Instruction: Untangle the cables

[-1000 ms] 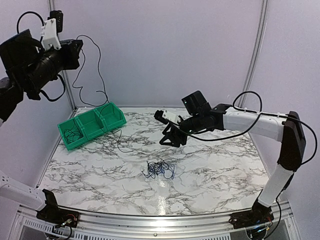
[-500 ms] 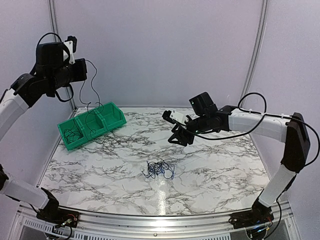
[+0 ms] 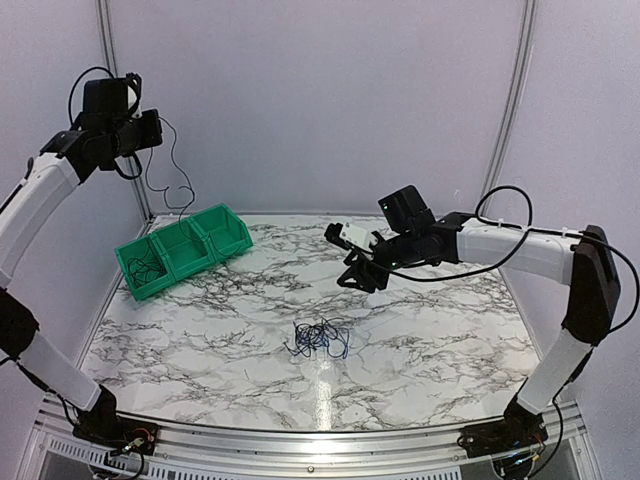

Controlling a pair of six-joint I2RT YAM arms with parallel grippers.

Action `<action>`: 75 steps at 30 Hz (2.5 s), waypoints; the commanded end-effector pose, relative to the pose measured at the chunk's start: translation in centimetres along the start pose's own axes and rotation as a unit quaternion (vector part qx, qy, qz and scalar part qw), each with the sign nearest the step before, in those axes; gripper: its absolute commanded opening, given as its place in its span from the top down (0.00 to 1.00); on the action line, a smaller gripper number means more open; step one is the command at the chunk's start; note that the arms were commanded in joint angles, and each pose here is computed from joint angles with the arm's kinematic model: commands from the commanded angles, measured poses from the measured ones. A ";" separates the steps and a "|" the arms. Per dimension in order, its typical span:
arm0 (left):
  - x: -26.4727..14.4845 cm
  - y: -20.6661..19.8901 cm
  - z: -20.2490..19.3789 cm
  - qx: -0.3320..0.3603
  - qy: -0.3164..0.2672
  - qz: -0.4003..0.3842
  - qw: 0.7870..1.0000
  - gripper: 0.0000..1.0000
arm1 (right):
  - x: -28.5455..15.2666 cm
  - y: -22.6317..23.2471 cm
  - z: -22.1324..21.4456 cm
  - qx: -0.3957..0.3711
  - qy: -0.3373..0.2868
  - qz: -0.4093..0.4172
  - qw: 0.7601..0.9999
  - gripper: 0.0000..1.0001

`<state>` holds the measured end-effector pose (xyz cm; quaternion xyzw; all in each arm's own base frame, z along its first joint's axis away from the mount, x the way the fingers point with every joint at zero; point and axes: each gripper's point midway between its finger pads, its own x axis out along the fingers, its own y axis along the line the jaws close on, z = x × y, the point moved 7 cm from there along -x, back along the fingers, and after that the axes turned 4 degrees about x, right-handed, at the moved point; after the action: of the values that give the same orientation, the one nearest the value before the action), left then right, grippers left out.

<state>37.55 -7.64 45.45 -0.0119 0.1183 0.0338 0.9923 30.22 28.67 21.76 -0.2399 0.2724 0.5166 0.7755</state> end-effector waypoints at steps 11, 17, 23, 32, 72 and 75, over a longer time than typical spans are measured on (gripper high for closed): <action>2.0 0.7 5.1 -0.028 -0.074 -0.043 0.996 1.00 | -0.1 -0.4 0.1 -0.009 -0.008 -0.013 1.000 0.43; 0.2 0.9 7.7 -0.027 -0.114 -0.047 0.992 1.00 | 0.5 -0.4 -0.3 -0.004 0.001 -0.005 1.000 0.43; -1.0 1.5 8.2 -0.021 -0.122 -0.035 0.992 1.00 | 1.0 -0.4 -0.6 -0.002 0.007 -0.002 1.000 0.43; 0.7 2.2 5.8 0.009 -0.086 -0.002 0.996 1.00 | 1.4 -0.3 -0.9 0.001 0.012 0.005 1.000 0.43; 14.2 1.9 -16.6 0.003 0.150 -0.002 0.989 1.00 | 3.0 -0.3 -2.1 0.007 0.037 0.021 0.999 0.43; 14.1 3.0 -18.2 0.014 0.174 0.049 0.983 1.00 | 3.1 -0.2 -2.2 0.006 0.038 0.022 0.999 0.43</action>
<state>46.90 -5.63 26.16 -0.0094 0.2744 0.0207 0.9614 30.74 29.13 18.12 -0.2452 0.3114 0.5192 0.7572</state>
